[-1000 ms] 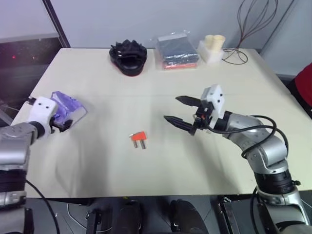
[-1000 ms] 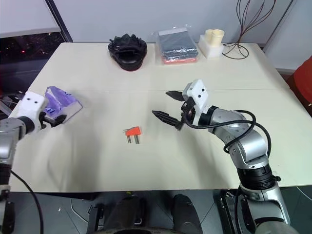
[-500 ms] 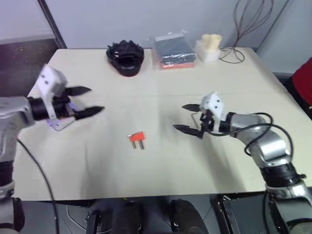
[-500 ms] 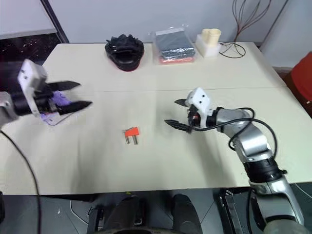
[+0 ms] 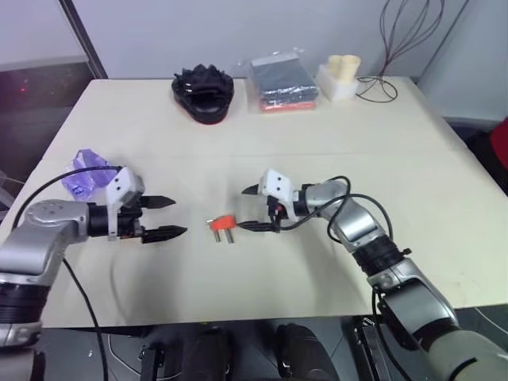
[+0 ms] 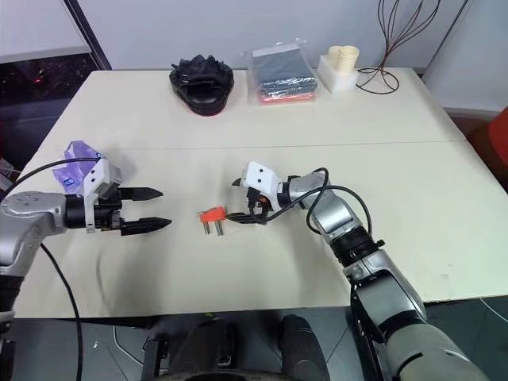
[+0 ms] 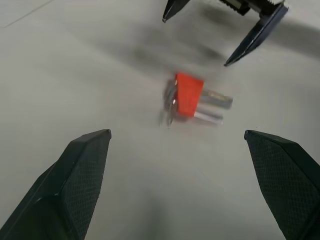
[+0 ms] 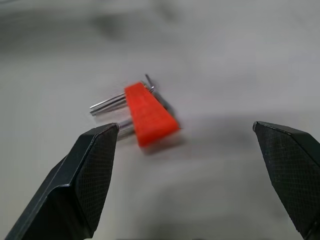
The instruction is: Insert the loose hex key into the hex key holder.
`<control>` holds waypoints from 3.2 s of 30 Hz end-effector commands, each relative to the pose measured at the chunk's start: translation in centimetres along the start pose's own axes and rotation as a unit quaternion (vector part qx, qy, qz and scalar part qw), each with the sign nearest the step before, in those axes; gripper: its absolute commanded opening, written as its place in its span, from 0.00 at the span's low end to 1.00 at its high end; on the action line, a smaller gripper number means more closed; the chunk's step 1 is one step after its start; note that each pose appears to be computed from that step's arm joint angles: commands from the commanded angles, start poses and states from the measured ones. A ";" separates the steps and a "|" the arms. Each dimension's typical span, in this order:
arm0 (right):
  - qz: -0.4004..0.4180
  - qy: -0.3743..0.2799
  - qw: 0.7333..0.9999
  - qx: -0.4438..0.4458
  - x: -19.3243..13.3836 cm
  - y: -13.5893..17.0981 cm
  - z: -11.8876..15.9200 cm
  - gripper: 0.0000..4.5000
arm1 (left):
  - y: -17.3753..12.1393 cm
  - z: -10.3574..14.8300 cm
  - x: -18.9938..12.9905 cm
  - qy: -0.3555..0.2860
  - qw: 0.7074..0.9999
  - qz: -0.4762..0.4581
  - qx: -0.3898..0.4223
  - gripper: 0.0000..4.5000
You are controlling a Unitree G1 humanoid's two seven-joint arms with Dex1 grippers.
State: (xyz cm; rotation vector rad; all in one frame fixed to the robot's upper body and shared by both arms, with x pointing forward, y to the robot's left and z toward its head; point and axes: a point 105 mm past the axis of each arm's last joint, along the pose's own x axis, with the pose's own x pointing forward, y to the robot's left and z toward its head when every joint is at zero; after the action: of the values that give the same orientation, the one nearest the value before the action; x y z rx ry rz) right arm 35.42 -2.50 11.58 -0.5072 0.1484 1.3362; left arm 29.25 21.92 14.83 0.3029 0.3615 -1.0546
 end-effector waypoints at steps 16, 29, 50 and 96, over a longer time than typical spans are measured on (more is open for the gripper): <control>0.057 0.032 0.995 -0.074 4.1 0.8 -1.3 1.00 | -0.8 0.5 0.5 -0.029 0.999 0.033 0.012 0.99; 0.152 0.069 0.979 -0.119 6.0 3.4 -3.0 0.38 | 0.1 0.1 0.0 -0.037 0.995 0.089 0.003 1.00; -0.145 -0.069 0.943 -0.293 -4.6 -5.2 8.2 0.23 | 2.7 5.9 1.7 -0.128 0.990 0.058 -0.005 1.00; -0.255 -0.021 0.802 -0.540 -7.3 -5.8 10.1 0.23 | 4.0 16.3 12.6 -0.258 0.958 -0.121 -0.037 0.01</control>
State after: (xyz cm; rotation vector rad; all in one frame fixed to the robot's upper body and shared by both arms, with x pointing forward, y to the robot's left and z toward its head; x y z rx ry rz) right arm 38.26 -6.39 23.09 -1.3895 -0.7108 0.7905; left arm 40.56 6.75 22.54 -0.1177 0.0266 -1.3283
